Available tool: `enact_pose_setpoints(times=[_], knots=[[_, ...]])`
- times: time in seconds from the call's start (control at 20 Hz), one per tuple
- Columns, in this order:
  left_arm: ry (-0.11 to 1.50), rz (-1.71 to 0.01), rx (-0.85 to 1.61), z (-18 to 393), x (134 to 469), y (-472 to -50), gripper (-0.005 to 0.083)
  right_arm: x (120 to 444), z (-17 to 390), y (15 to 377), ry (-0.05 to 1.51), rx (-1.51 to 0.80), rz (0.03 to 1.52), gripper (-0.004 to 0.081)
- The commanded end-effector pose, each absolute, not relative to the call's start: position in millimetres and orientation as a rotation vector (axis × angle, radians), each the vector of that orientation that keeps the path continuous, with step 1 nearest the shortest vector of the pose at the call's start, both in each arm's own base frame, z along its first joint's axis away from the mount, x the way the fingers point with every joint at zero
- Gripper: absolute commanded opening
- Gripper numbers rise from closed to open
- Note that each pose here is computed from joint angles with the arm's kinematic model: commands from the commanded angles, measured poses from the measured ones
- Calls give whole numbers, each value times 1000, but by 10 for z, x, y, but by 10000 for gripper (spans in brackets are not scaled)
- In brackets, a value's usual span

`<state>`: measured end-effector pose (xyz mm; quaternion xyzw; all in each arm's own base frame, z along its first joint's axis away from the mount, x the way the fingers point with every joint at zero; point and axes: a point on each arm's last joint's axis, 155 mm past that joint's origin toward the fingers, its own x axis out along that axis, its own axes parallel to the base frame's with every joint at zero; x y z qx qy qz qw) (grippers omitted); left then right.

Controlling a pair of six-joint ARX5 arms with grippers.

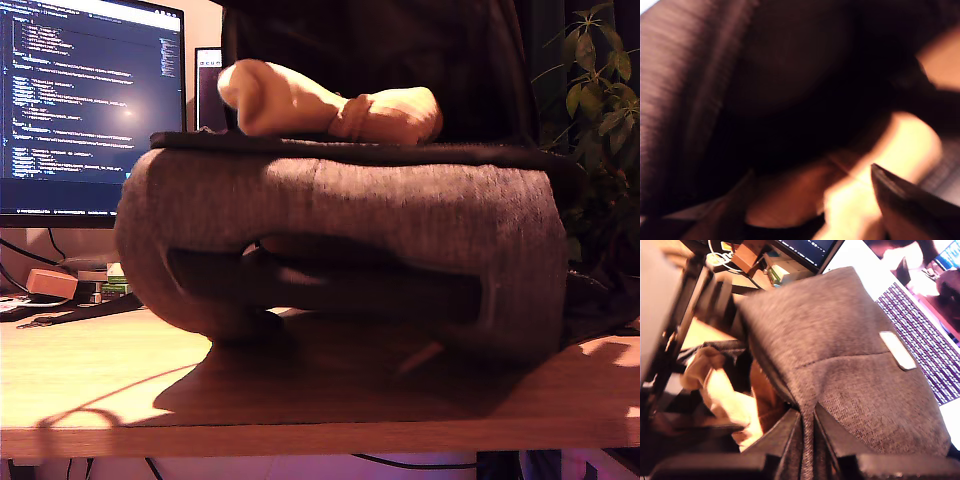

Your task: Pack the pair of socks inside the grey Google backpack

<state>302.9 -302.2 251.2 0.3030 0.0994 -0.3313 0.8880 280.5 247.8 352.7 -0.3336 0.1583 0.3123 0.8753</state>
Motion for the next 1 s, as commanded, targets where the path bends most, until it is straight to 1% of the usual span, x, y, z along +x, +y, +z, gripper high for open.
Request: enact_pose_setpoints(times=[0.0,0.2,0.25,0.4,0.6,0.65,0.7,0.85,0.95], knots=[[221,-709,631,2555,2926,-2967,618,2752,3845,2464,250,-649,647,-12],[214,-714,610,2632,2859,-2940,618,2753,3846,2464,250,-649,647,-12],[231,-716,620,2590,2851,-2923,618,2752,3844,2464,251,-650,647,-12],[363,-715,693,2269,2815,-2739,618,2752,3844,2464,251,-650,647,-12],[394,-780,649,2208,2710,-2819,612,2754,3850,2465,249,-648,646,-12],[405,-785,653,2183,2695,-2812,574,2754,3850,2465,249,-648,646,-12],[415,-785,660,2163,2683,-2793,517,2754,3850,2465,249,-648,646,-12],[423,-785,670,2205,2616,-2704,306,2759,3855,2461,247,-649,642,-12],[408,-783,661,2311,2570,-2645,218,2781,3892,2460,227,-664,639,-12]])
